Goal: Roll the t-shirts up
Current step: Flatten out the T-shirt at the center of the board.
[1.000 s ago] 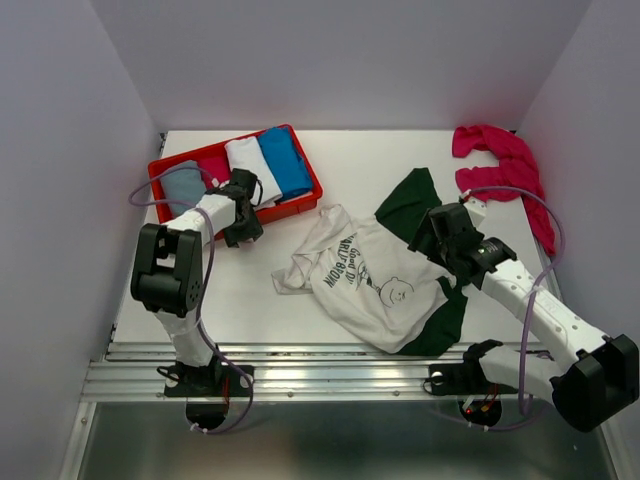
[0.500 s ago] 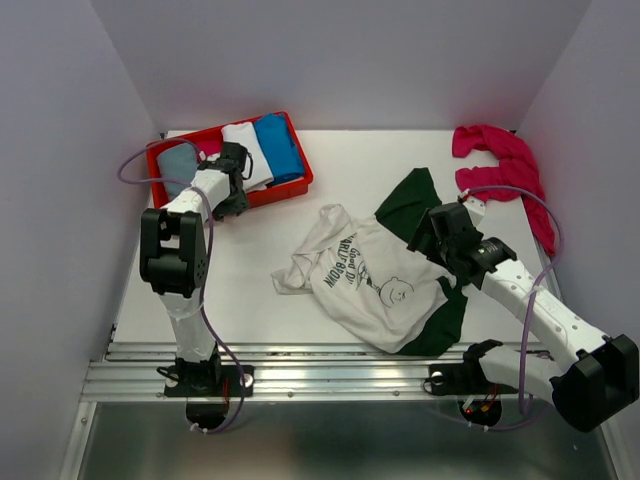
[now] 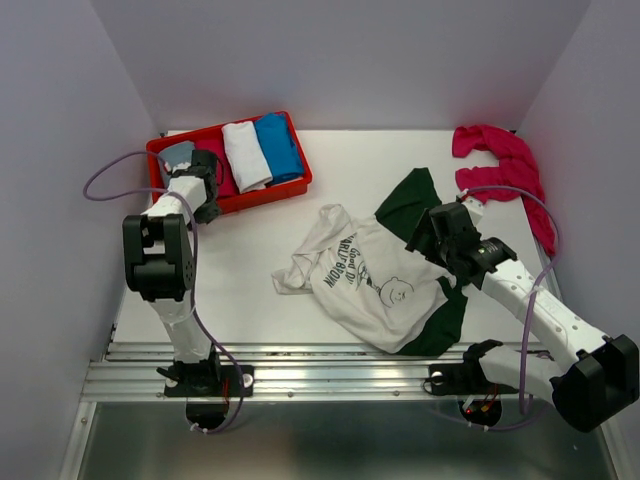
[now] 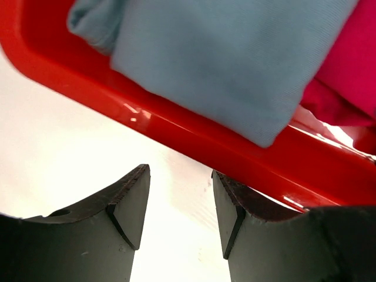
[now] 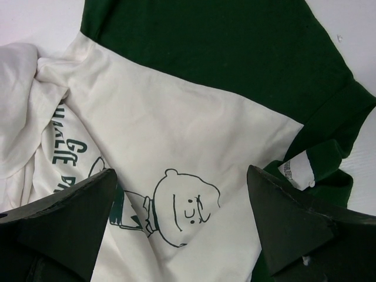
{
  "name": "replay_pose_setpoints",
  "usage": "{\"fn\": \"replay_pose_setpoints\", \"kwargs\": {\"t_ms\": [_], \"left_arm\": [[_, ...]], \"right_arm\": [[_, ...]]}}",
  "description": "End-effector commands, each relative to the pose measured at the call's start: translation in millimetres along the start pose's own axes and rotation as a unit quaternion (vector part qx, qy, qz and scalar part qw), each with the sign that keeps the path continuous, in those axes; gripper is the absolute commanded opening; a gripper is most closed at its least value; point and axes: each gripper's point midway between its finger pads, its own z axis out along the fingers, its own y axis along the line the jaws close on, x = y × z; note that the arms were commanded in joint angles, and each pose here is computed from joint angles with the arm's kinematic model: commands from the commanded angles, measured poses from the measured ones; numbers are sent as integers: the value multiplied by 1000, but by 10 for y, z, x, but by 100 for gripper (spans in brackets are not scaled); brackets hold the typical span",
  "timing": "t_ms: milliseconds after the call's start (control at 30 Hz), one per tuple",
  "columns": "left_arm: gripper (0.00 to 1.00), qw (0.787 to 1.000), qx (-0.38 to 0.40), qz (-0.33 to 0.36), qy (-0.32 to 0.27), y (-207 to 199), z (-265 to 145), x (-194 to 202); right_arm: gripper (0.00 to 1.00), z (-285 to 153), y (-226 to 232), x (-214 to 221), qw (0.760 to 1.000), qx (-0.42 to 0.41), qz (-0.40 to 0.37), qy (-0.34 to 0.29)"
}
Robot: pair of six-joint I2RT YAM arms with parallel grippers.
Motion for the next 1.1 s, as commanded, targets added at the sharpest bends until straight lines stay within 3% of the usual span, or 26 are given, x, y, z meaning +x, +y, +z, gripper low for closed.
{"fn": "replay_pose_setpoints", "kwargs": {"t_ms": [0,400,533,567,700,733,833,967,1067], "left_arm": [[57,996,-8,-50,-68,12,-103,-619],[57,995,13,-40,-94,-191,-252,-1125],[56,994,59,-25,-93,-290,-527,-987],[56,990,89,-21,-108,-362,-793,-980],[57,975,180,28,-129,-681,-1444,-624],[58,964,221,52,-141,-866,-1772,-461],[60,946,281,91,-134,-1140,-2172,-35],[75,919,361,126,-96,-1484,-2456,472],[73,900,390,179,-76,-1773,-2627,951]], "right_arm": [[97,-23,67,-85,1000,-17,13,-13],[97,-73,-7,-52,1000,-13,18,-15],[97,-52,-42,-30,1000,-6,15,-14],[98,-45,-46,-31,1000,-5,13,-15],[99,29,-34,-28,1000,1,2,-14],[100,69,-32,-13,1000,4,-6,-10],[100,164,-21,-118,1000,7,0,-13],[100,346,4,-318,1000,-4,14,-9],[100,450,12,-445,1000,-11,26,1]]}}
